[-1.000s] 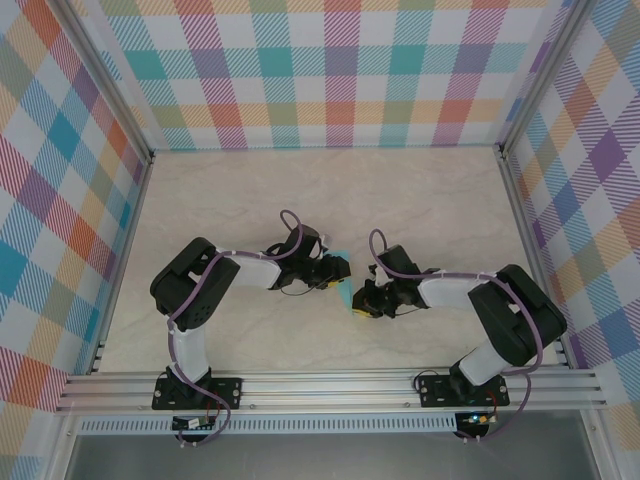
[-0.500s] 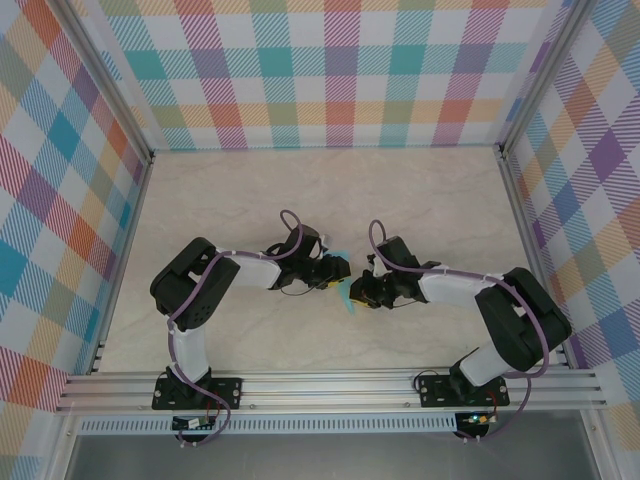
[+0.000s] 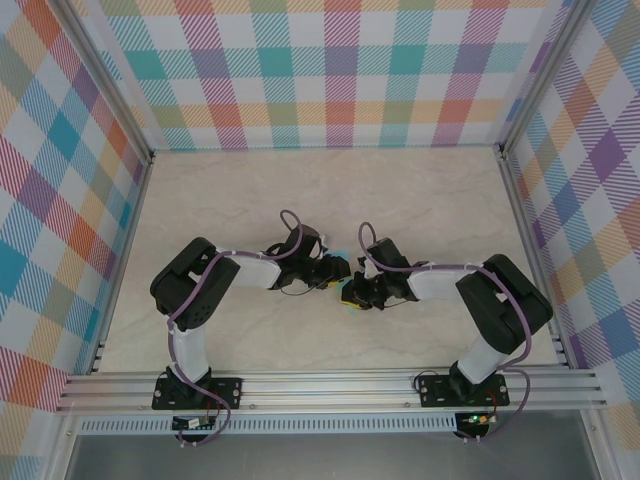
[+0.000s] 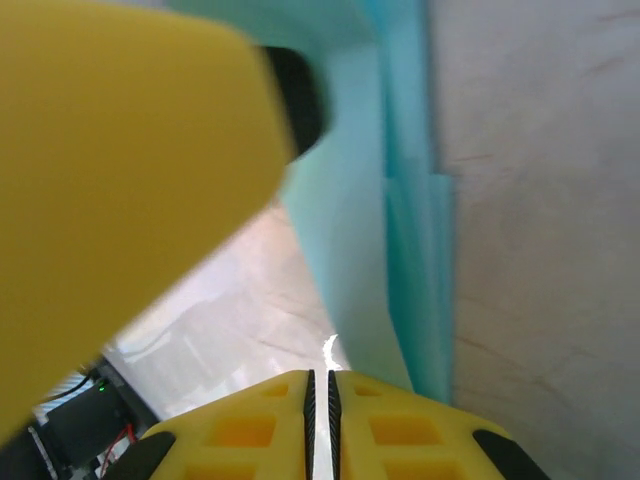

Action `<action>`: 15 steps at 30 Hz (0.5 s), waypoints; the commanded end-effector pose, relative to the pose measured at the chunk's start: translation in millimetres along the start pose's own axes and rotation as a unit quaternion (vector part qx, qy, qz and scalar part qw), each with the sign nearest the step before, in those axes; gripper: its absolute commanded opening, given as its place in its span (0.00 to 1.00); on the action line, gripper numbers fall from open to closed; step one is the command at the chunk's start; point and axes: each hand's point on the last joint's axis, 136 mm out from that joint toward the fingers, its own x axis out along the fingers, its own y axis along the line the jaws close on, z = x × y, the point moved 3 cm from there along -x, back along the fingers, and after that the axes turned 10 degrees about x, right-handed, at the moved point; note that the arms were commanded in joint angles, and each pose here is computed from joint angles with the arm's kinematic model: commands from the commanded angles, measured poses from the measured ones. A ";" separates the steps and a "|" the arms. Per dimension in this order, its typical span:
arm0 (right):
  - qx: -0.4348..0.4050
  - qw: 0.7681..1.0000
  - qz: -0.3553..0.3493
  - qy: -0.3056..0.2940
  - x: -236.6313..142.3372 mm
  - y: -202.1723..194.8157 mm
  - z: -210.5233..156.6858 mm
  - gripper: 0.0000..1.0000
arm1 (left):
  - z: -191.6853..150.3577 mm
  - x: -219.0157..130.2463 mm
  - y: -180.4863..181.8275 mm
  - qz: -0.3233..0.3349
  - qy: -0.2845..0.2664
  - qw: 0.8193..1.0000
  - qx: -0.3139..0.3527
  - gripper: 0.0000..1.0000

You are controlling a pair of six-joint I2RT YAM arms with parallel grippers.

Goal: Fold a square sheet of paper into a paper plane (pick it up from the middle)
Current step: Fold the wing for the fifth time at the center of the table.

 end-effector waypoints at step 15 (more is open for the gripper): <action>0.011 0.999 0.036 -0.012 -10.6 9.2 -3.5 0.15 | -20.7 5.3 35.6 0.063 0.038 0.997 -0.025 0.38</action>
